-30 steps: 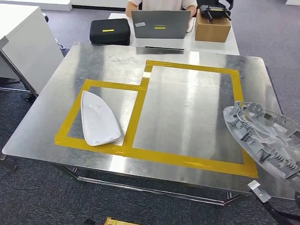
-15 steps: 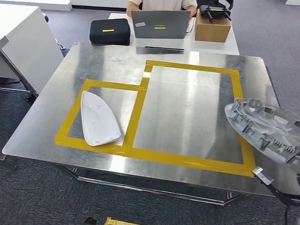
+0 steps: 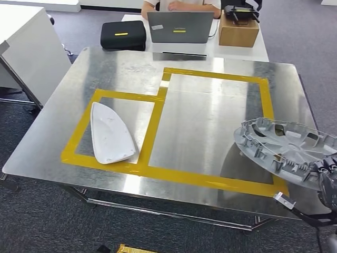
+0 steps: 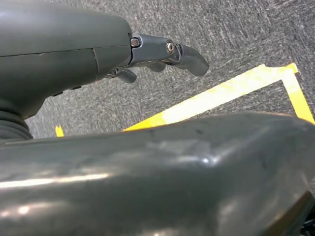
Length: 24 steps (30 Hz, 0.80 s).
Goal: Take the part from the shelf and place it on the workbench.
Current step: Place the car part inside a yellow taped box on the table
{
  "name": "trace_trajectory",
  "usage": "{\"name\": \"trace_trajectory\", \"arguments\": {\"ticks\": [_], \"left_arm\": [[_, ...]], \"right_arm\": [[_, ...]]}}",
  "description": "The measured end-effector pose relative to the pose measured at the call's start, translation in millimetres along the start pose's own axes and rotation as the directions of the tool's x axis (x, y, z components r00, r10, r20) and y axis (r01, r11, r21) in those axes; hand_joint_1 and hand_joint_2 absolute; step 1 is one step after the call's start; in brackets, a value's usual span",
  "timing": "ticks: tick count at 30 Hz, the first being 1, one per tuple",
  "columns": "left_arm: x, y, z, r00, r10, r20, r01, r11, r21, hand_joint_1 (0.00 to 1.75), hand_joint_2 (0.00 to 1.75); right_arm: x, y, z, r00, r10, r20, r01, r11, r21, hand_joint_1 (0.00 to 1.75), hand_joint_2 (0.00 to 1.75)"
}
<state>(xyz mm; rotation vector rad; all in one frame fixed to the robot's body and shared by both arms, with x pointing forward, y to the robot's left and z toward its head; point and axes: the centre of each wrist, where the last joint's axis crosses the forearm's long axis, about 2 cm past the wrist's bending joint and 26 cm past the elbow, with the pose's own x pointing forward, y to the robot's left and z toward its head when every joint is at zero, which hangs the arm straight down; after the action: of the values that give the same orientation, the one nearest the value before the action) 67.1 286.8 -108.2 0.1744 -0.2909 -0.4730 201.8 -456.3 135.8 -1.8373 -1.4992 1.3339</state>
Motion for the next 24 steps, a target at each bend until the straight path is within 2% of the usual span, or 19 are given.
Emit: {"name": "trace_trajectory", "arguments": {"ticks": [9,17,24], "left_arm": [[4.4,3.6,-1.0,0.999,-0.048,0.001,0.048,0.999,0.001,0.0,0.0],[5.5,4.4,-1.3,0.998,-0.057,0.003,0.057,0.998,0.002,0.0,0.0],[9.6,7.2,-2.0,0.996,-0.093,0.007,0.093,0.996,0.007,0.0,0.0]], "right_arm": [[24.9,-6.8,-25.1,0.992,-0.011,0.129,0.021,0.997,-0.076,1.75,1.75],[35.5,-11.1,-34.5,0.986,-0.025,0.163,0.043,0.993,-0.109,1.75,1.75],[55.4,-14.2,-49.8,0.978,-0.05,0.203,0.081,0.986,-0.147,1.75,1.75]]}}
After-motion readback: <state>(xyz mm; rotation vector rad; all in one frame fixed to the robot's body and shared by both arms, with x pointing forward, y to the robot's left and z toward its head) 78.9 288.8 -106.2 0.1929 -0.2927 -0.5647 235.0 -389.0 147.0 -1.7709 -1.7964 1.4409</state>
